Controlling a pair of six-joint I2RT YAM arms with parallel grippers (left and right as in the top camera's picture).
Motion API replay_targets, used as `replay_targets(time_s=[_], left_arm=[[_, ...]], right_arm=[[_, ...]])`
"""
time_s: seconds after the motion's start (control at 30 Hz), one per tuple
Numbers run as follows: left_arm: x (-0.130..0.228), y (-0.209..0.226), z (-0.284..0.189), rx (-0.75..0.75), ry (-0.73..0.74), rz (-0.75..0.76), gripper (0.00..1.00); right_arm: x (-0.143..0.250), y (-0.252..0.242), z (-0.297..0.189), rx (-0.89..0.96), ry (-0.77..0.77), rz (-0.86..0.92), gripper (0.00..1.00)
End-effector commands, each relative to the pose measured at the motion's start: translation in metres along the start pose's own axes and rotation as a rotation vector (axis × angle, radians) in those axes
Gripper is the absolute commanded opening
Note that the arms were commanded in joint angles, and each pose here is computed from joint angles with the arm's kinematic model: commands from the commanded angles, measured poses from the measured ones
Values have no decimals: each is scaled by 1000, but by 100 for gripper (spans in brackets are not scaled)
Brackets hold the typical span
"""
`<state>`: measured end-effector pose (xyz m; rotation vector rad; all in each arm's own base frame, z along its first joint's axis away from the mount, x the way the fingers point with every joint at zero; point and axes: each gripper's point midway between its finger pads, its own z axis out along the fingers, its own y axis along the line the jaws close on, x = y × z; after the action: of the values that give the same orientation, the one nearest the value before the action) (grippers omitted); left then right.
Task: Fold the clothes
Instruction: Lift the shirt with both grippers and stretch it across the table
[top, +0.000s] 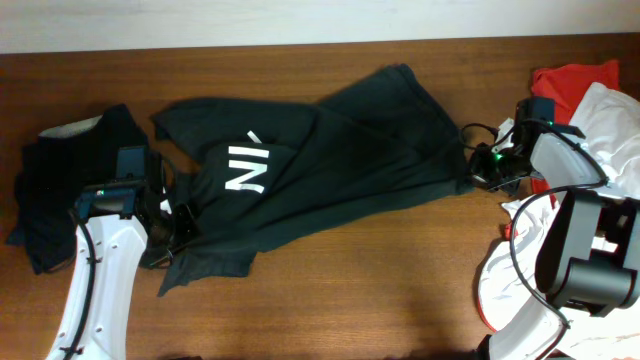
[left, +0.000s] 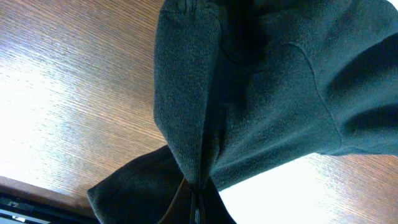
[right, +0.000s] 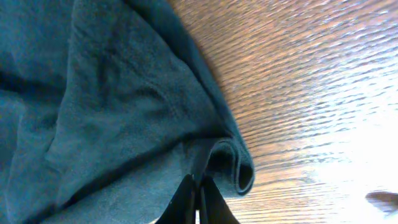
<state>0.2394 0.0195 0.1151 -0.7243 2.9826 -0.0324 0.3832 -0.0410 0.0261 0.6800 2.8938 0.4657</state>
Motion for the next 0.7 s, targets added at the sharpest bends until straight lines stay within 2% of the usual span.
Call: replay_targets(time_s=[0.0, 0.07, 0.17, 0.23, 0.27, 0.33, 0.4, 0.53, 0.67], left_arm=[[-6, 2, -5, -3, -41, 3, 0], [-18, -3, -6, 19, -86, 4, 0], [-44, -14, -28, 60, -193, 28, 0], [-65, -28, -62, 116, -284, 77, 0], [-81, -41, -99, 180, -369, 101, 0], [-89, -46, -131, 212, -434, 106, 0], [-98, -52, -180, 249, -540, 131, 1], [-89, -52, -297, 329, -785, 181, 0], [-59, -37, -370, 346, -1001, 224, 0]], right_arm=[[-3, 4, -9, 6, -11, -6, 4], [-2, 4, -26, 11, 0, 7, 4], [-7, 20, -93, 11, -62, -48, 4], [-2, 31, -137, 16, -114, -72, 4], [9, 42, -178, 8, -167, -103, 4], [19, 50, -216, -1, -244, -137, 4], [33, 54, -282, 6, -414, -165, 4], [70, 74, -381, -21, -704, -252, 4], [92, 79, -452, 21, -943, -274, 4]])
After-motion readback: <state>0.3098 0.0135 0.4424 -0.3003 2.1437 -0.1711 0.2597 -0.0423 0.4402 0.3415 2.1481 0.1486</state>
